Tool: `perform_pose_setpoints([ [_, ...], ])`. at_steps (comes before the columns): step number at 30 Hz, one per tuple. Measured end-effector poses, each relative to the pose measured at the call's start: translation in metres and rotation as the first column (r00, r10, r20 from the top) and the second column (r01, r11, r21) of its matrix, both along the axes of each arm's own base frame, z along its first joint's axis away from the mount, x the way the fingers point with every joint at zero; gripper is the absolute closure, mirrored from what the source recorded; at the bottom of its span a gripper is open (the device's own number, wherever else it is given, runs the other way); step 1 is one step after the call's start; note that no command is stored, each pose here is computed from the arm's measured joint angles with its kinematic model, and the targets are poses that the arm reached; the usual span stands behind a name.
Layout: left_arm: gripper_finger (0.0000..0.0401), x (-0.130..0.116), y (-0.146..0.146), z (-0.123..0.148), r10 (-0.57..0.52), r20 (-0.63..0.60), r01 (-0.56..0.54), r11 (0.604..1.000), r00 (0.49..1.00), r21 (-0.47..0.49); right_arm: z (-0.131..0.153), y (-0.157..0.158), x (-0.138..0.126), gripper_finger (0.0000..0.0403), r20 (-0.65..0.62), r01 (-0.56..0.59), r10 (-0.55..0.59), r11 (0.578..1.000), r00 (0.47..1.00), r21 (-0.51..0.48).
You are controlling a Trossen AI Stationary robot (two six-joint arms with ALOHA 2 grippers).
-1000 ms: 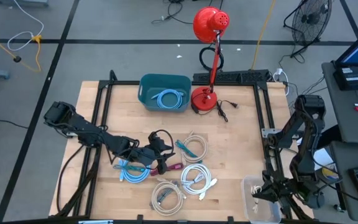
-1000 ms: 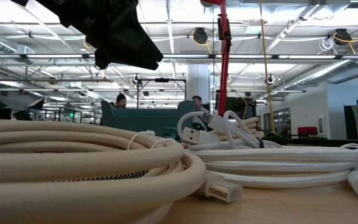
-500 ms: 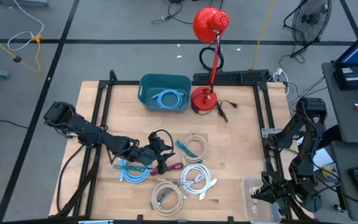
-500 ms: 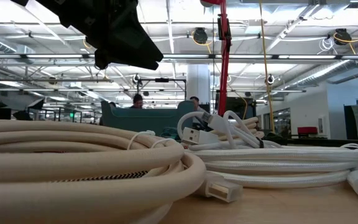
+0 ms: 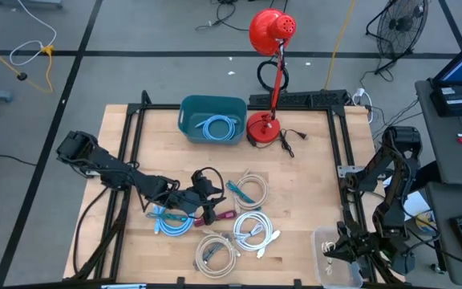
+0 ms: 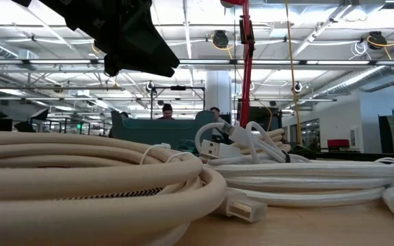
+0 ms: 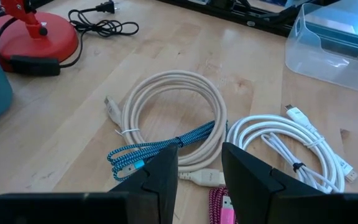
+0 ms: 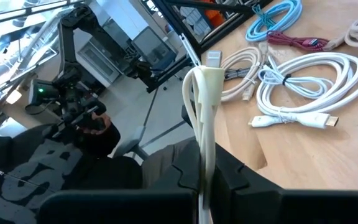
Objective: Pick & Place USB Port
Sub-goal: Put the light brown charger cable into the transparent bin
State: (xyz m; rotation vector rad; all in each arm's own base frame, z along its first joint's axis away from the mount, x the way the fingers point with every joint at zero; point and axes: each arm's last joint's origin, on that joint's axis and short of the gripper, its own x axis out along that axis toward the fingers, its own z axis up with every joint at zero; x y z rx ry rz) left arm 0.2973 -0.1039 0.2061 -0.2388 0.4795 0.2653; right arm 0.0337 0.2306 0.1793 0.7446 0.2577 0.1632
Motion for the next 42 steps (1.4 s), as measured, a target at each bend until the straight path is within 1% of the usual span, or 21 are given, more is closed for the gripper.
perform_pose_setpoints([
  [9,0.0274,0.000,0.000,0.000,0.000,0.000,0.000,1.000,1.000,0.000,0.000,0.000,0.003,0.0396,-0.017,-0.011,0.011,1.000,1.000,0.001],
  [13,0.0274,0.000,0.000,0.000,0.000,-0.001,0.000,1.000,1.000,0.000,-0.002,0.000,0.005,0.0396,-0.043,-0.036,0.035,0.999,0.998,-0.012],
  [15,0.0274,0.000,0.000,0.000,0.000,-0.001,0.000,1.000,1.000,0.001,-0.004,-0.002,0.007,0.0395,-0.056,-0.025,0.025,1.000,0.998,-0.011],
  [23,0.0274,0.000,0.000,0.000,0.000,-0.001,0.000,1.000,1.000,0.001,-0.016,-0.011,0.008,0.0395,-0.168,0.008,-0.003,1.000,0.986,0.028],
  [25,0.0274,0.000,0.000,0.000,0.000,-0.001,0.000,1.000,1.000,0.001,-0.018,-0.013,0.010,0.0395,-0.198,0.024,-0.013,0.998,0.980,0.052],
  [30,0.0274,0.000,0.000,0.000,0.001,-0.001,-0.001,1.000,1.000,0.001,-0.024,-0.018,0.016,0.0399,-0.315,0.056,-0.028,0.995,0.949,0.080],
  [35,0.0274,0.000,0.000,0.000,0.001,-0.001,-0.001,1.000,1.000,0.000,-0.030,-0.026,0.021,0.0400,-0.450,0.095,-0.048,0.992,0.891,0.083],
  [37,0.0274,0.000,0.000,0.000,0.001,-0.002,-0.001,1.000,1.000,0.001,-0.030,-0.030,0.022,0.0400,-0.463,0.113,-0.067,0.991,0.884,0.073],
  [39,0.0274,0.000,0.000,0.000,0.001,-0.002,-0.001,1.000,1.000,0.001,-0.030,-0.033,0.024,0.0400,-0.449,0.136,-0.097,0.989,0.888,0.056],
  [41,0.0274,0.000,0.000,0.000,0.001,-0.001,-0.001,1.000,1.000,0.001,-0.033,-0.039,0.026,0.0400,-0.462,0.144,-0.124,0.990,0.878,0.008],
  [42,0.0274,0.000,0.000,0.000,0.001,-0.002,-0.001,1.000,1.000,0.001,-0.031,-0.039,0.029,0.0400,-0.462,0.151,-0.126,0.988,0.878,0.018],
])
